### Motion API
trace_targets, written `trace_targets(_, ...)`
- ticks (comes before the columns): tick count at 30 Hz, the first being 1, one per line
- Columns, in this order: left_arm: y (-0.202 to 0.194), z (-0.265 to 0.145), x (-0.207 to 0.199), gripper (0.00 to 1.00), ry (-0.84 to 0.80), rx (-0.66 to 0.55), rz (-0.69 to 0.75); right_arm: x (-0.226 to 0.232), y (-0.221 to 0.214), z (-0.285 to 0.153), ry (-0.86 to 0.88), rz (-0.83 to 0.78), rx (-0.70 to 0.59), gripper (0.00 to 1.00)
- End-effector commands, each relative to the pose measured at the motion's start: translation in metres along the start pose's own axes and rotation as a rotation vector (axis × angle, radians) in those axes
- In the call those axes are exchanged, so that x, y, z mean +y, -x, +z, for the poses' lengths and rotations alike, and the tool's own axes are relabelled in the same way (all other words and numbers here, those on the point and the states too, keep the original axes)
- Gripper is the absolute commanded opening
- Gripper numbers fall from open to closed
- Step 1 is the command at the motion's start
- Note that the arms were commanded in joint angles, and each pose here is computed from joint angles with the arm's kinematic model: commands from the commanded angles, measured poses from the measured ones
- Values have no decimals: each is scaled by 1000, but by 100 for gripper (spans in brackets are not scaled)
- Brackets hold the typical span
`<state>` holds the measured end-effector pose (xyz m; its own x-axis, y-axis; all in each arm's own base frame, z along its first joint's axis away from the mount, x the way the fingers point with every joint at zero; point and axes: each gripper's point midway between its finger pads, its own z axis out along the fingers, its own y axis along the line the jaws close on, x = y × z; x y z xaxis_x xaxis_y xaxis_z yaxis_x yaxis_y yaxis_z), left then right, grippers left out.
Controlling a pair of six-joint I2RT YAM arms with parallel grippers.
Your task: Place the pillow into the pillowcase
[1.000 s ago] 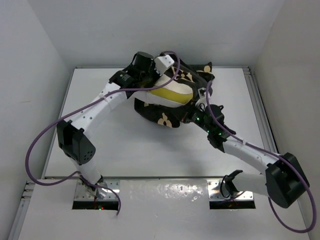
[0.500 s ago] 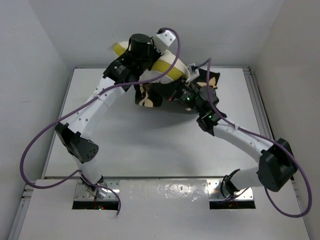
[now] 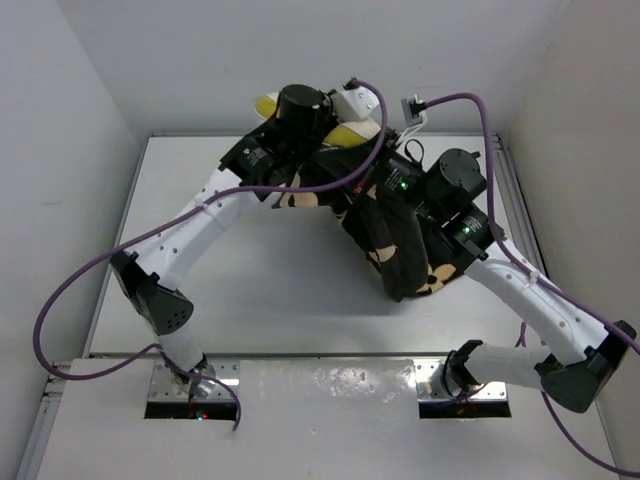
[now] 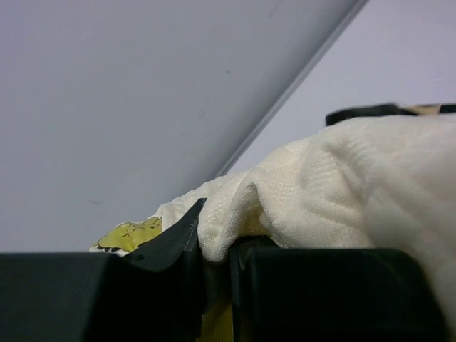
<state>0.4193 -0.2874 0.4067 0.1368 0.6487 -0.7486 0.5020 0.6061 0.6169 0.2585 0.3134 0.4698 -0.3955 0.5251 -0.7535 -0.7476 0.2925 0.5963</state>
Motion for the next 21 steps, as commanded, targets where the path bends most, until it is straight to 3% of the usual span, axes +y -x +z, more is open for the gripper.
trace_targets(1,-64,33,-108,0,-257,145,105,88,90,-24,222,-71,-250,0)
trace_targets(5,-80,33,-130,0,-336,161,75,74,104,-42,68,-157,-273,0)
trace_targets(6,-78,31,-132,0,-357,156,55,65,117,-56,-21,-174,-331,0)
trace_targets(9,-55,22,-138,0,-448,73,-1,-14,96,-90,-401,-212,-300,0)
trace_targets(12,-47,15,-148,0,-532,41,-16,-62,74,-116,-606,-216,-271,0)
trace_targets(15,-58,14,-165,0,-567,73,9,-78,63,-135,-685,-172,-277,0)
trace_targets(21,-63,13,-189,0,-622,83,-5,-91,68,-156,-748,-82,-425,3)
